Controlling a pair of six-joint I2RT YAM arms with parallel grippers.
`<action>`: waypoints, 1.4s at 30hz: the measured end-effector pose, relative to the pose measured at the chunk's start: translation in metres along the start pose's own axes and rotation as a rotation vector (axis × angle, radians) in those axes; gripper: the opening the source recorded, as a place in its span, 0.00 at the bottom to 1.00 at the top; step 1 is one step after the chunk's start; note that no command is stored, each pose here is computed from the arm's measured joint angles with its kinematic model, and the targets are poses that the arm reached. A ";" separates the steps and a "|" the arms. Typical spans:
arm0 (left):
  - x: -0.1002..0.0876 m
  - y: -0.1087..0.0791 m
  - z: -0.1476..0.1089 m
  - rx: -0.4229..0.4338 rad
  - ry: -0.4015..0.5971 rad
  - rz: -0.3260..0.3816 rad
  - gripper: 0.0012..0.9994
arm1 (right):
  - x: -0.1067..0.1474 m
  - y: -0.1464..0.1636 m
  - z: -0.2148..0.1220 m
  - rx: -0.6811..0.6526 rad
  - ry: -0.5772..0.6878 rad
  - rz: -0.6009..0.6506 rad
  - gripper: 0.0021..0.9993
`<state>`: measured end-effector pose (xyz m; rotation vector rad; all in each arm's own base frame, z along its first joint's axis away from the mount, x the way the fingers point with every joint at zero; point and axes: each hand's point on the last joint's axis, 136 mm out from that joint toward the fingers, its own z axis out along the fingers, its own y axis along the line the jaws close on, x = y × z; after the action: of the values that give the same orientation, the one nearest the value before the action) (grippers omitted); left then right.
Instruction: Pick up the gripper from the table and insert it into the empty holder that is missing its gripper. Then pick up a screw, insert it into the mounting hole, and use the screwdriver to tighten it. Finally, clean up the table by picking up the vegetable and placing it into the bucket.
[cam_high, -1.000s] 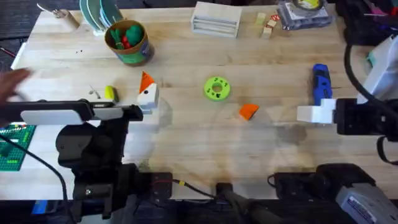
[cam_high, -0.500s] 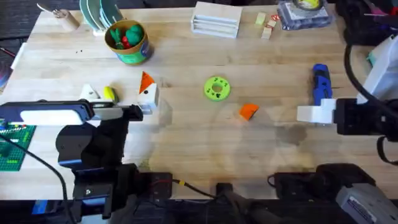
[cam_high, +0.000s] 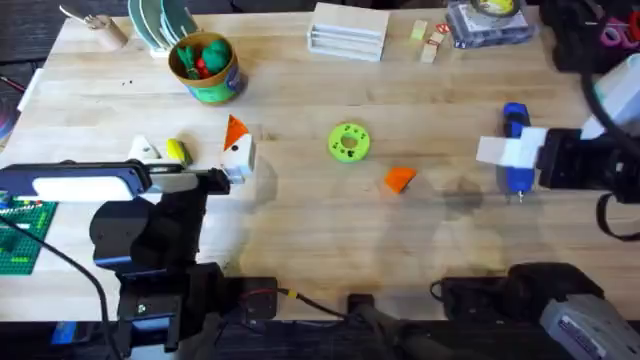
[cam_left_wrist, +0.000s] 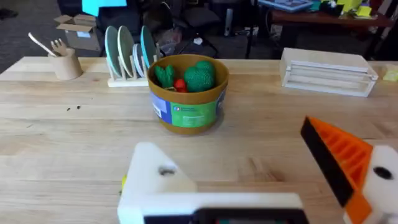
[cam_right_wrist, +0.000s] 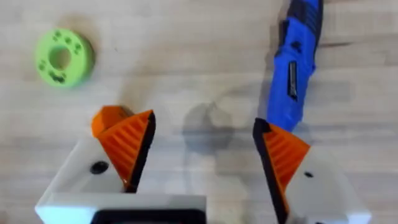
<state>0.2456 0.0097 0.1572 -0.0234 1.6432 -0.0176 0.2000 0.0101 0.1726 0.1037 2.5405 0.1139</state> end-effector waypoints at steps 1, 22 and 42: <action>0.000 0.000 0.000 0.000 0.000 0.000 0.99 | -0.005 0.002 0.000 -0.009 -0.022 0.010 0.99; 0.000 0.000 0.000 0.000 0.000 0.000 0.99 | 0.019 0.083 0.000 -0.400 0.096 -0.300 0.99; 0.000 0.000 0.000 0.000 0.000 0.000 0.99 | 0.048 0.124 0.079 -0.383 0.322 -0.766 0.89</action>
<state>0.2456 0.0097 0.1572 -0.0234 1.6432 -0.0176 0.2111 0.1425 0.0937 -1.0953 2.6263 0.3244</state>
